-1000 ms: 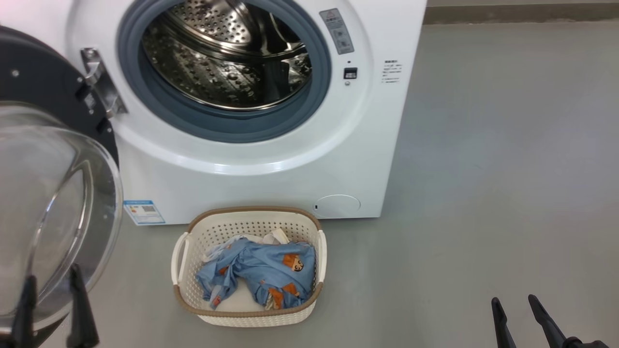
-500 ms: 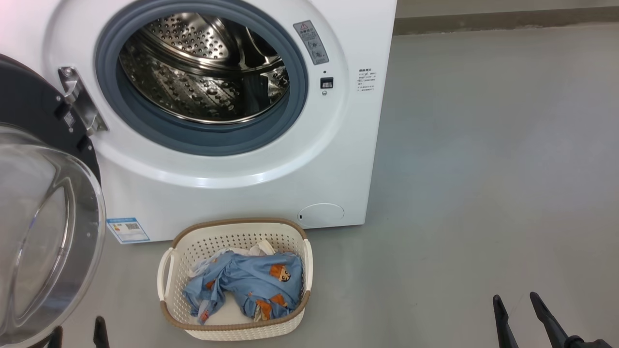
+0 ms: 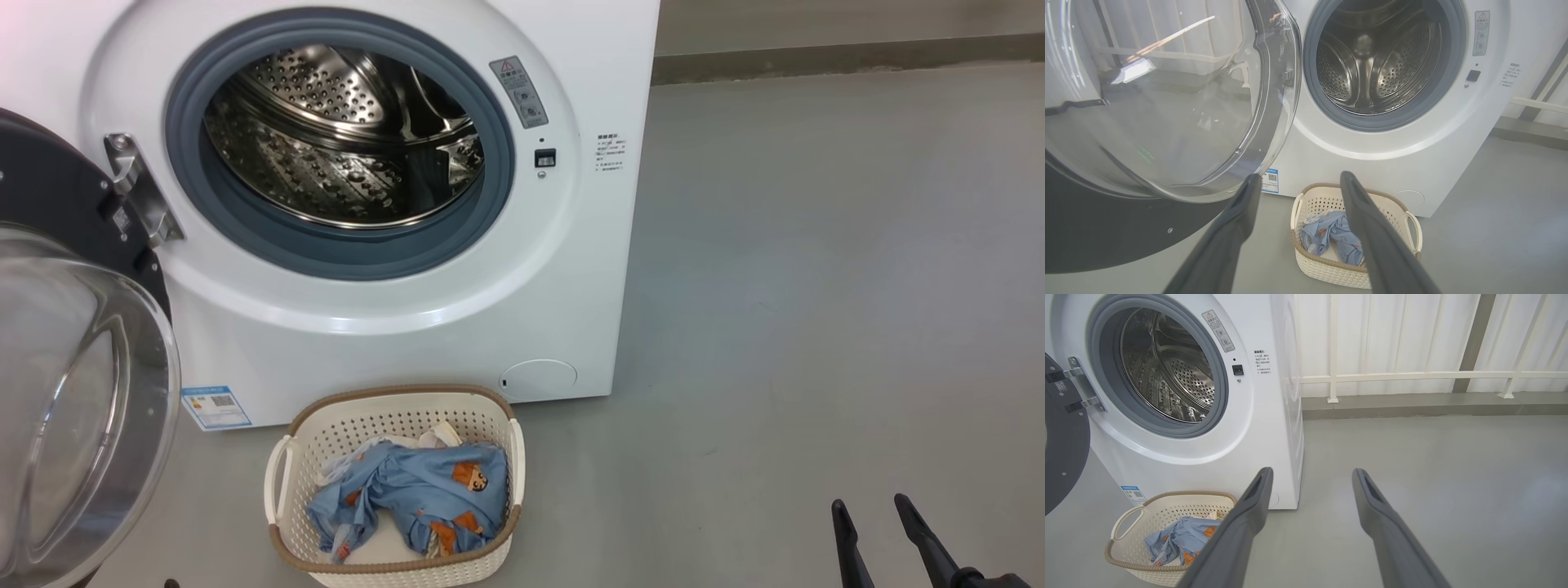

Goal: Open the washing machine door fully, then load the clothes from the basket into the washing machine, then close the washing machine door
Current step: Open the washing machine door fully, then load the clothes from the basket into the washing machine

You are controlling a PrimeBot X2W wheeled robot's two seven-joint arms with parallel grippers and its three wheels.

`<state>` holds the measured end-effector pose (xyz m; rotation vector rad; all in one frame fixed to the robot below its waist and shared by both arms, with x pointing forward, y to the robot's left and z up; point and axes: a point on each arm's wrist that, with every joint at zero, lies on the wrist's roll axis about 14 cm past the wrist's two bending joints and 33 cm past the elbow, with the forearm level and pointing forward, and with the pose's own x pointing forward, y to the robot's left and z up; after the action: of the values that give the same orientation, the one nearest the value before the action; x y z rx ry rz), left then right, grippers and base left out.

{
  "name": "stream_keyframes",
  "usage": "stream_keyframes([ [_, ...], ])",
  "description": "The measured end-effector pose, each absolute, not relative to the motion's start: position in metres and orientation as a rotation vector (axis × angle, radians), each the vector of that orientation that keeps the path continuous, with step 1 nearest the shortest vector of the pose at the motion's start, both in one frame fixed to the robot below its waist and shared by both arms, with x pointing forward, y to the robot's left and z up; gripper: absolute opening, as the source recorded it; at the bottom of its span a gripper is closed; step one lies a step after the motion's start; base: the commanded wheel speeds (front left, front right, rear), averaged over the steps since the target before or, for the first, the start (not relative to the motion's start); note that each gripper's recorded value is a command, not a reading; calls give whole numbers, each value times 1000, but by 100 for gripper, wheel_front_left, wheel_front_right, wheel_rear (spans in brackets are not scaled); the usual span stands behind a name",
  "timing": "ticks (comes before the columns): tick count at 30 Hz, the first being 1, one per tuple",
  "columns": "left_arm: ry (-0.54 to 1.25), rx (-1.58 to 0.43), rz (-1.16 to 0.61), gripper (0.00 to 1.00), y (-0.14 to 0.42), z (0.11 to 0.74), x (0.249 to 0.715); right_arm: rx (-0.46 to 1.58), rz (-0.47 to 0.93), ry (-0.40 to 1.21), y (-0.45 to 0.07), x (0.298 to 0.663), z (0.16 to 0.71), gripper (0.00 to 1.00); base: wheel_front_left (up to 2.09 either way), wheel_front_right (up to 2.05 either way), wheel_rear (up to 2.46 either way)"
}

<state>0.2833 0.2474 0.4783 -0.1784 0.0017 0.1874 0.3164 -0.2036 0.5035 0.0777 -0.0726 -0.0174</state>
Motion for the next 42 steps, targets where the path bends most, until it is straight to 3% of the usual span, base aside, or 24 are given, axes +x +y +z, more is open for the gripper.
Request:
stream_keyframes([
  [33, 18, -196, 175, 100, 241, 476, 278, 63, 11, -59, -195, 323, 499, 100, 0, 0, 0],
  [42, 17, -193, 163, 100, 239, 476, 280, 64, 10, -55, -195, 322, 498, 100, 71, -92, 21],
])
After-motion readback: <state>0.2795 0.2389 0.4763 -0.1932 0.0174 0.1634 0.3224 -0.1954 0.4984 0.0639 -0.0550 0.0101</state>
